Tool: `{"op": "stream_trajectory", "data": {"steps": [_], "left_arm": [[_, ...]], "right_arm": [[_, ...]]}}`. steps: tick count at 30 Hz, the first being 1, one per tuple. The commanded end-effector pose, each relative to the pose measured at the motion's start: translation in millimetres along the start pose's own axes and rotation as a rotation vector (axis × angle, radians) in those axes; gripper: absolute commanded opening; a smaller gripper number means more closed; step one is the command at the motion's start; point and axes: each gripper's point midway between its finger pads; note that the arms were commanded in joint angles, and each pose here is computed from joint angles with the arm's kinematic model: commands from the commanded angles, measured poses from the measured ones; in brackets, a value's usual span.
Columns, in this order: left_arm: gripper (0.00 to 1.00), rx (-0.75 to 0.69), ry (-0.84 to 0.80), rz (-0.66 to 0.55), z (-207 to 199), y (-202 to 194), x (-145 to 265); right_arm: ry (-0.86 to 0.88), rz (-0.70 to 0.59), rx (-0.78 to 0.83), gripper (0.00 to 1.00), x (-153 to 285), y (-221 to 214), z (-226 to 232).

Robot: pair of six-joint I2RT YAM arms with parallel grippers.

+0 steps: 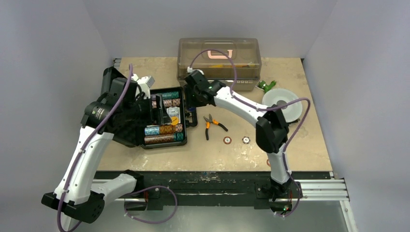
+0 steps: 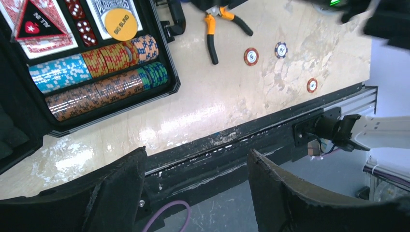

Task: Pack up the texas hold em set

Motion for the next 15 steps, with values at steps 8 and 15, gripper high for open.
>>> {"op": "stream_trajectory", "data": {"steps": [8, 15], "left_arm": [[0.73, -0.018, -0.022, -0.094, -8.2, 5.7, 34.7], [0.73, -0.028, -0.039, -0.089, -9.7, 2.7, 35.5]], "right_arm": [[0.147, 0.079, 0.129, 0.36, -22.2, -30.2, 102.0], [0.121, 0.09, 0.136, 0.36, -43.6, -36.6, 103.3]]}}
Point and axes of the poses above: each gripper's point midway between its finger pads, its own x axis back along the fingers, its own z axis along the line the jaws close on, y = z × x, and after that the axes turned 10 degrees about x, right-handed
